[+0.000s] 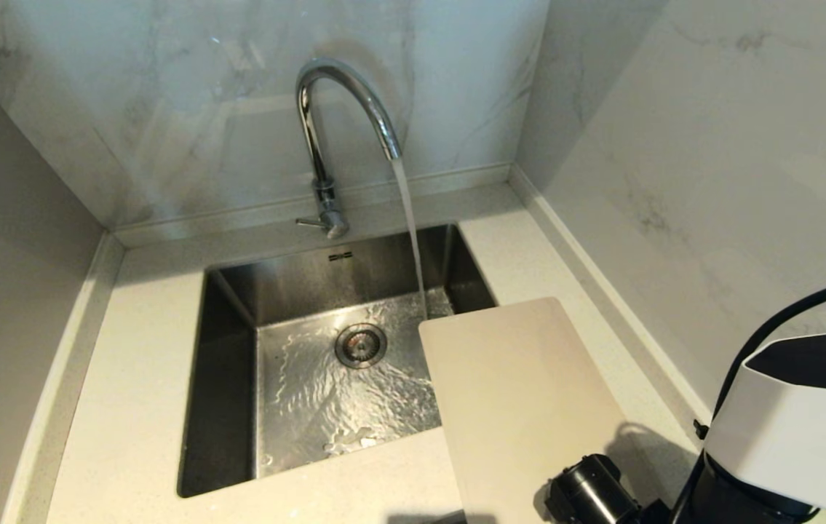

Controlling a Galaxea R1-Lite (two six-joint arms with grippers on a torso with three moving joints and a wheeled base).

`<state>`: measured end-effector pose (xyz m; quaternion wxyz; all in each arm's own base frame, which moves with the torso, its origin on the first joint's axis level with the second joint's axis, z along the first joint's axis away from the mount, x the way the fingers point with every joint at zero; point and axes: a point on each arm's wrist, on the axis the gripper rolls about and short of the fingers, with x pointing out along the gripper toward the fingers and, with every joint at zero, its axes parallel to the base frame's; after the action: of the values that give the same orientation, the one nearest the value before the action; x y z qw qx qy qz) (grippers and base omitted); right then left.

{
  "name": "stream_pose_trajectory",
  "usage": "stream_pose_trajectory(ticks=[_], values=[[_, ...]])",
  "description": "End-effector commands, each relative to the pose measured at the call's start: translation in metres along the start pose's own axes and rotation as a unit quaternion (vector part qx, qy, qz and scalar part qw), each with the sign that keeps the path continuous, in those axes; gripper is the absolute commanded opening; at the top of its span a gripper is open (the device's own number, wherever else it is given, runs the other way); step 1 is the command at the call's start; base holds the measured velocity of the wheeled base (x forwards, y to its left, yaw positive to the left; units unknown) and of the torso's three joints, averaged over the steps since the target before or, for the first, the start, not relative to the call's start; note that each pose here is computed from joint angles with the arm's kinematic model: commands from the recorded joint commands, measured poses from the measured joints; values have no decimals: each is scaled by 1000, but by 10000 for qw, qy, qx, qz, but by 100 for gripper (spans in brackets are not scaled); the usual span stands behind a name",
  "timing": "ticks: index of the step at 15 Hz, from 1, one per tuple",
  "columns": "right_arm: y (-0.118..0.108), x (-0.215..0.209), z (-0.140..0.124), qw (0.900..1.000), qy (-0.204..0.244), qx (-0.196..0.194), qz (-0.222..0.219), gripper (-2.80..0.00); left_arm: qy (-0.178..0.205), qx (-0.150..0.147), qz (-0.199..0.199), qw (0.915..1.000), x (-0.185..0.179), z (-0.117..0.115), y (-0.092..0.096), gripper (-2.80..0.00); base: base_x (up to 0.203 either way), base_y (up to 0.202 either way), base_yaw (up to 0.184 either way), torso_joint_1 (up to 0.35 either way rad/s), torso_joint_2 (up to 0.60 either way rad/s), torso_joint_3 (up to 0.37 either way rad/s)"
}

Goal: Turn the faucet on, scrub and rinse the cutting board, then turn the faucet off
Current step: Pick up the cutting board

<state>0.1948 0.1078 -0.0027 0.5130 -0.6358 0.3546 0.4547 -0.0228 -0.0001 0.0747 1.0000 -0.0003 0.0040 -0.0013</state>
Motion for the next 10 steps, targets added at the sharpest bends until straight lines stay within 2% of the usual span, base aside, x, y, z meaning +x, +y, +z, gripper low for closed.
stream_pose_trajectory(ticks=[1,5,10], values=[[-3,-7,0,9998,-36,-39,-181,-280,20,-5,-2,10000,0,-1,0,-280,0,0,0,0,0,0],[-6,-41,7,9961,-281,-180,-818,-280,21,-5,6,10000,0,-1,0,-280,0,0,0,0,0,0],[2,-99,-6,9884,-233,-250,-1481,-280,13,-5,6,10000,0,-1,0,-280,0,0,0,0,0,0]])
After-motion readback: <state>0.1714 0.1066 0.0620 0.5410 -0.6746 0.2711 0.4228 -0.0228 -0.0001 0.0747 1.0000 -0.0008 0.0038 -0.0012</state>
